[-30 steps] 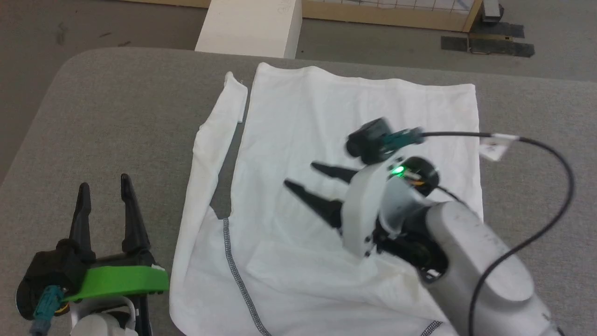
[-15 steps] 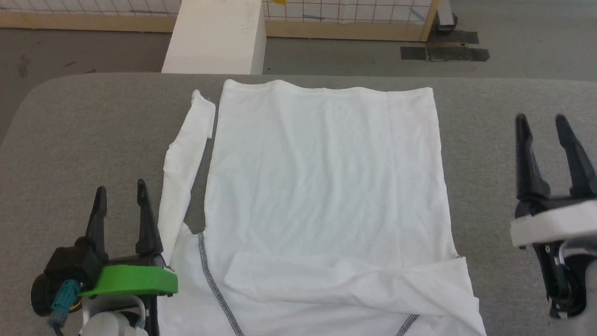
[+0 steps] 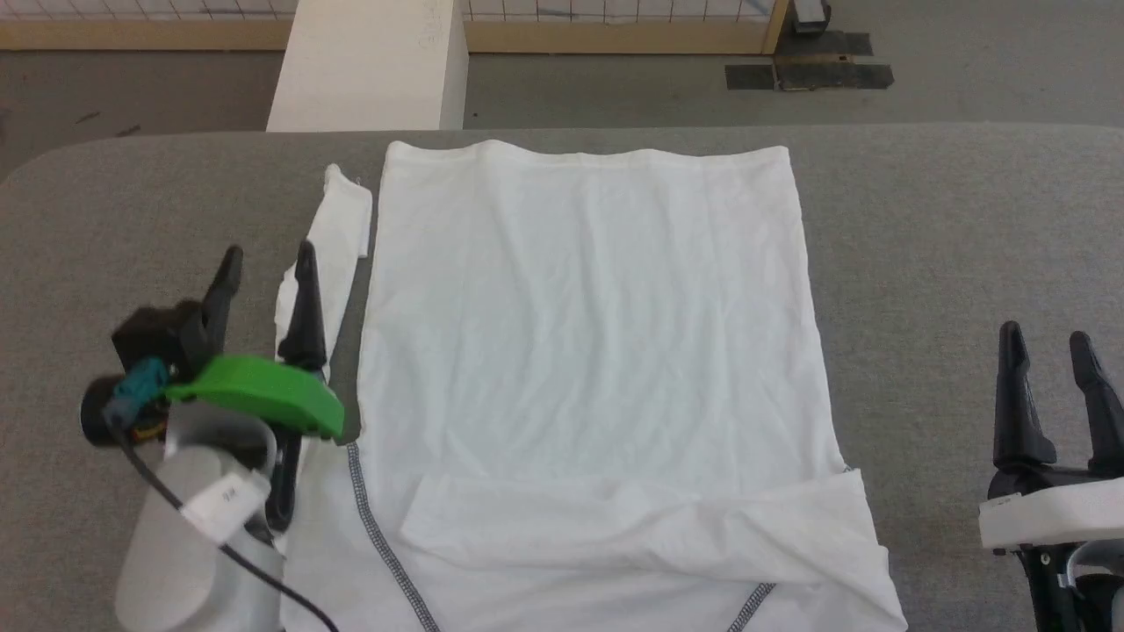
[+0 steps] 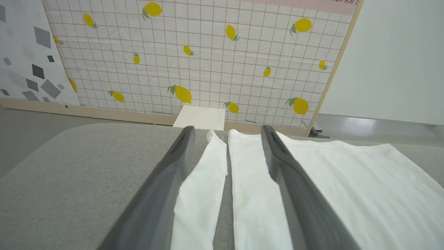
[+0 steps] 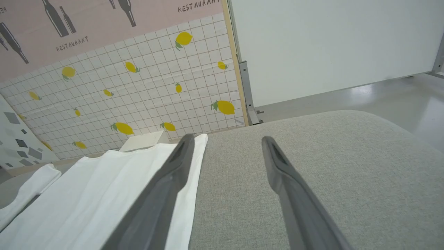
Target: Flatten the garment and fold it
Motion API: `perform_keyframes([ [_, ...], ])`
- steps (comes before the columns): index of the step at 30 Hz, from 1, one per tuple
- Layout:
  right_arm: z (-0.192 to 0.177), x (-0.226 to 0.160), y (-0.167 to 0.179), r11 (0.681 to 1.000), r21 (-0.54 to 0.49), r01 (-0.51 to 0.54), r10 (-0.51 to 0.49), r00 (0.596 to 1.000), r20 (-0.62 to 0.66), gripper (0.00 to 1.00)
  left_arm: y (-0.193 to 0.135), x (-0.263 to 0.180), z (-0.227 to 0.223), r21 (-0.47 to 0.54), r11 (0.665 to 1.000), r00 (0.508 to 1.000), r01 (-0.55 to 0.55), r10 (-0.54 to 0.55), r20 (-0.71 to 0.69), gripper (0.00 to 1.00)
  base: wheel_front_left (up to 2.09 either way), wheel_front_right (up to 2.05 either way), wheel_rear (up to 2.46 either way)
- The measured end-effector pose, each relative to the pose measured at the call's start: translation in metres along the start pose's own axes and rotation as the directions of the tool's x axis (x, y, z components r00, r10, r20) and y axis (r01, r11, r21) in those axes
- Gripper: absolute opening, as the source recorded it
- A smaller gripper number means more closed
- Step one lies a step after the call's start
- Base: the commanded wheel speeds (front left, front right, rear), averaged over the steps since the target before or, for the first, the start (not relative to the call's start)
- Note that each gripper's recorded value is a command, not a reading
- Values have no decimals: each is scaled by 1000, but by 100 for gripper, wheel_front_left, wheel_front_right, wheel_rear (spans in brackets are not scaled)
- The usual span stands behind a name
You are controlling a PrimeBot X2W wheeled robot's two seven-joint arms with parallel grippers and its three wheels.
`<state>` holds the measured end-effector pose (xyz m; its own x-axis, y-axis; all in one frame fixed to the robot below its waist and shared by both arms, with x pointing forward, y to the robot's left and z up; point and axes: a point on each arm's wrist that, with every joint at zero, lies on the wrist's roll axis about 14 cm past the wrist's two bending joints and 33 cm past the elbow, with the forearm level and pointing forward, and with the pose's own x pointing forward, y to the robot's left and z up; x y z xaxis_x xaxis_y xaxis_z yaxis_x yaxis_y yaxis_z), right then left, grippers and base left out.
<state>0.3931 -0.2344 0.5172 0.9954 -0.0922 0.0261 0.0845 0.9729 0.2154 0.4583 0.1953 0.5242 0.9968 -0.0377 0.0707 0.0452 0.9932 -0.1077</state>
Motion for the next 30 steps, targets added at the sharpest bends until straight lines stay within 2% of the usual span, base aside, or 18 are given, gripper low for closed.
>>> perform_keyframes([
  [5,-1,16,9,1000,2,-24,24,1000,9,100,4,59,9,35,998,994,52,-48,-96,100,0,0,0],
  [8,-1,29,16,999,5,-44,44,999,16,100,11,93,9,-35,999,981,39,-45,-188,100,0,0,0],
  [10,-4,37,19,999,4,-51,51,999,12,100,18,112,1,-59,998,955,29,-45,-292,100,0,0,0],
  [15,-20,51,13,999,0,-37,37,999,-9,100,28,135,-33,-40,998,839,39,-55,-542,100,0,0,0],
  [19,-39,58,6,1000,8,-18,18,999,-41,100,33,142,-67,-45,999,728,15,-41,-685,100,0,0,0],
  [21,-52,58,1,1000,5,-5,5,998,-64,100,34,139,-91,-33,999,656,11,-32,-754,100,0,0,0],
  [28,-77,63,-15,999,-12,35,-36,994,-107,100,48,123,-153,48,999,489,-18,51,-871,100,0,0,0],
  [30,-82,62,-19,999,-20,46,-48,992,-118,100,48,122,-161,46,999,469,-24,52,-882,100,0,0,0],
])
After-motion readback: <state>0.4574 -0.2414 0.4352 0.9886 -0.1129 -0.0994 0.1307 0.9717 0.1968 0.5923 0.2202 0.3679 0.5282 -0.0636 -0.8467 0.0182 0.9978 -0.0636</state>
